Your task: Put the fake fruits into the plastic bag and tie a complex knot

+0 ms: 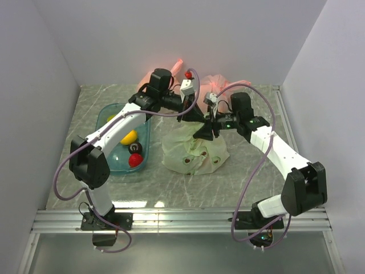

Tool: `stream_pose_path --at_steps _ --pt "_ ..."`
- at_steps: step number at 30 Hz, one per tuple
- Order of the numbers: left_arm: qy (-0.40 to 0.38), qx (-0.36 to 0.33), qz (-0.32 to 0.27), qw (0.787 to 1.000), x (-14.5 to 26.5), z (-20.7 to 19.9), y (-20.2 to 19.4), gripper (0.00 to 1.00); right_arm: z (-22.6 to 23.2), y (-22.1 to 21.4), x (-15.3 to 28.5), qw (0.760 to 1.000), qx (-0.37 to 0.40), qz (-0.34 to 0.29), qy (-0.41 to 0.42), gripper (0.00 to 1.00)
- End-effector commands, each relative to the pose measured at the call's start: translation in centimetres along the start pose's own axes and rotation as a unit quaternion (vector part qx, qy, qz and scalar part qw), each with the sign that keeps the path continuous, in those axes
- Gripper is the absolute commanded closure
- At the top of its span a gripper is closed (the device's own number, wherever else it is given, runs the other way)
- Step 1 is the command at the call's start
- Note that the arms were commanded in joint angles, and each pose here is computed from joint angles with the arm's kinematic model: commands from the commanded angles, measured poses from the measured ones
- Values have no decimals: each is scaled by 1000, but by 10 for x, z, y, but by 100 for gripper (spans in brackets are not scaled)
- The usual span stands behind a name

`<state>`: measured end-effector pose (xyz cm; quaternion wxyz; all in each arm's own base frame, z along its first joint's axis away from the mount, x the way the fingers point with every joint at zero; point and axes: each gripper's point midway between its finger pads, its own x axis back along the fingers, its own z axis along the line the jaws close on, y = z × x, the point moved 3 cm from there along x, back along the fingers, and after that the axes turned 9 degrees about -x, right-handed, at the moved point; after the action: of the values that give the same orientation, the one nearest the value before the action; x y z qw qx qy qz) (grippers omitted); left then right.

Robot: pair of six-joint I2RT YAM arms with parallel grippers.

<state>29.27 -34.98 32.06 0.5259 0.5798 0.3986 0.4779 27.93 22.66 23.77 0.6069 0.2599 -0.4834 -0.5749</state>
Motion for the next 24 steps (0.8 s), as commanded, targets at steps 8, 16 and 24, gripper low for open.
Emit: stream_pose_path --at_steps 8,16,24 --pt "49 -23 -27 998 30 -7 46 77 -4 15 -4 1000 1 -9 6 100" --pt "177 -15 29 984 114 -3 33 35 2 17 4 1000 22 -11 6 100" --pt "143 -47 143 978 123 9 -35 21 7 18 8 998 62 -6 16 100"
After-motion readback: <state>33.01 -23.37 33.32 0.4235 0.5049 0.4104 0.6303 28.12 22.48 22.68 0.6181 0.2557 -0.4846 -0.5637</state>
